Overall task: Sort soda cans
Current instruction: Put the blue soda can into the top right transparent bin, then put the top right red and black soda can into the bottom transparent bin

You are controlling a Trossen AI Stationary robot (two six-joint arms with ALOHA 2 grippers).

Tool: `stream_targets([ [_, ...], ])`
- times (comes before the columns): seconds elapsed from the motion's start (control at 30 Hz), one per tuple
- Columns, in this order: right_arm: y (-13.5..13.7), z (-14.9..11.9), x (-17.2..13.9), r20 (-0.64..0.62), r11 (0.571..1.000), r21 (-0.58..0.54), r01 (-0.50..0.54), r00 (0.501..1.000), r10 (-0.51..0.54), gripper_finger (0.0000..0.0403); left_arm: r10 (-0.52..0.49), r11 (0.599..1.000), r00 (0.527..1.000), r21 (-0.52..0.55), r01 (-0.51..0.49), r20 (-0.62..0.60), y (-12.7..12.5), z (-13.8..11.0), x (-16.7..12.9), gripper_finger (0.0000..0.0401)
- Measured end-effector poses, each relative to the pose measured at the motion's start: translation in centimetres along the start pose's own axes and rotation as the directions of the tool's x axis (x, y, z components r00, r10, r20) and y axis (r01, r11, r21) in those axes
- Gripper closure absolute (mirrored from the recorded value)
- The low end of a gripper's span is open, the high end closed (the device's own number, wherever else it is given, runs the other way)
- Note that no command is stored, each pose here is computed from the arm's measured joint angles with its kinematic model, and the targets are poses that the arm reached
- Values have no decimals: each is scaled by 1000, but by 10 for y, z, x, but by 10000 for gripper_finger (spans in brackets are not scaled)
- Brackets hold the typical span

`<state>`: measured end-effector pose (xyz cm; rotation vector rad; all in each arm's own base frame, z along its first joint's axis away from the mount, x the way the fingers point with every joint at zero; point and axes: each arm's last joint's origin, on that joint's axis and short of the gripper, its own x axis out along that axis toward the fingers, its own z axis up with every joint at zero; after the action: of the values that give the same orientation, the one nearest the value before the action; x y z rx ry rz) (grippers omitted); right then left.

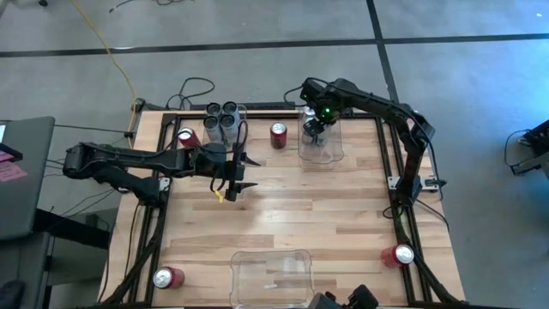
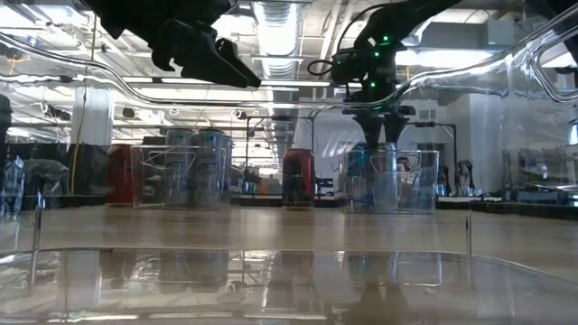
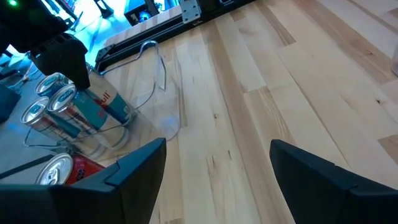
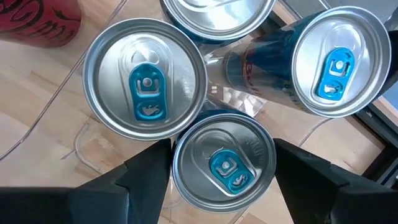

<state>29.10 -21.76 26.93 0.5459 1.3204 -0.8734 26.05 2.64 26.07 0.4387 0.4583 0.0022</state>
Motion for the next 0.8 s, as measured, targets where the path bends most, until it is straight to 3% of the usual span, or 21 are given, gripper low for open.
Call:
stream_targets([
  [0.3, -2, -2, -7, 12, 1000, 4, -1, 1000, 1, 115, 0, 1000, 1000, 0, 0, 0, 0, 0, 0, 117],
  [0.57, -12, -12, -39, 102, 1000, 23, -10, 995, 8, 115, 0, 1000, 1000, 0, 0, 0, 0, 0, 0, 117],
  [0.8, -32, -19, -61, 180, 990, 137, 29, 982, -54, 141, 0, 1000, 1000, 0, 0, 0, 0, 0, 0, 117],
])
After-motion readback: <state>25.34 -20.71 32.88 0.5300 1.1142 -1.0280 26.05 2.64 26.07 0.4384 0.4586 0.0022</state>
